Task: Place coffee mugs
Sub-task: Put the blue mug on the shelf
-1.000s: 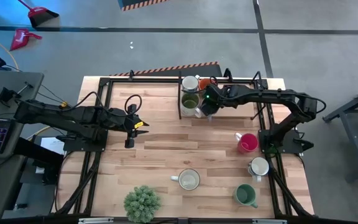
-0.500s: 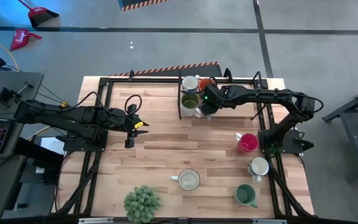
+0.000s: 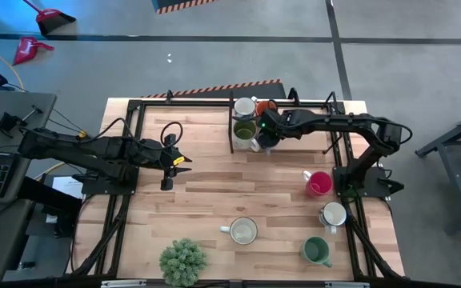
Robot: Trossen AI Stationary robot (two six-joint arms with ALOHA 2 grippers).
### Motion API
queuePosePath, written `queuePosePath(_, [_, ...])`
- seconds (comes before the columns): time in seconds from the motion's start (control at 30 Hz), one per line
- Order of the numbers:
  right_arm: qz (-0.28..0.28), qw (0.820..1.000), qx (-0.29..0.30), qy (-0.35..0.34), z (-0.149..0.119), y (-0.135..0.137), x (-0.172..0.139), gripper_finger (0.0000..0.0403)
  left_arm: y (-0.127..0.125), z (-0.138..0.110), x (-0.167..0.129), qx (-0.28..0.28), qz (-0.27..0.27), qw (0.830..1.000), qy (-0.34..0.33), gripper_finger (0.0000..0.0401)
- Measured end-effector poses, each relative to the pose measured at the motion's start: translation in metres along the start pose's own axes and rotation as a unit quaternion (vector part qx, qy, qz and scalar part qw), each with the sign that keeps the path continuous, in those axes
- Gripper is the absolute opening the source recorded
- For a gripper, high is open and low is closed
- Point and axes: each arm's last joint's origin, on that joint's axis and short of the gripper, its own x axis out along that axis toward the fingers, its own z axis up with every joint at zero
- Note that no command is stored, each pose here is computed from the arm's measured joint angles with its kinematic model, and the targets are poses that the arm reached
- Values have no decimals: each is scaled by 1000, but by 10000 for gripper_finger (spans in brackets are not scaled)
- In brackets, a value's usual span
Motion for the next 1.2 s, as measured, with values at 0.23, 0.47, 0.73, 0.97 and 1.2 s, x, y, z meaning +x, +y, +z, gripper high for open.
queuePosePath(0.23, [-12, 1000, 1, -2, 1, -2, 2, 54, 0, 0, 0, 0, 0, 1000, 0, 115])
queuePosePath(0.47, [-14, 1000, -1, -3, 1, -3, 2, 65, 0, 0, 0, 0, 0, 1000, 0, 115])
queuePosePath(0.73, [-26, 999, -13, -15, 3, -4, 2, 67, 0, 0, 0, 0, 0, 1000, 1, 115])
queuePosePath(0.97, [-23, 1000, -11, -12, 5, -7, 4, 68, -1, -2, 8, 3, -1, 1000, 18, 115])
queuePosePath(1.2, [-22, 1000, -15, -12, 5, -7, 4, 68, -3, -4, 19, 8, -2, 999, 42, 115])
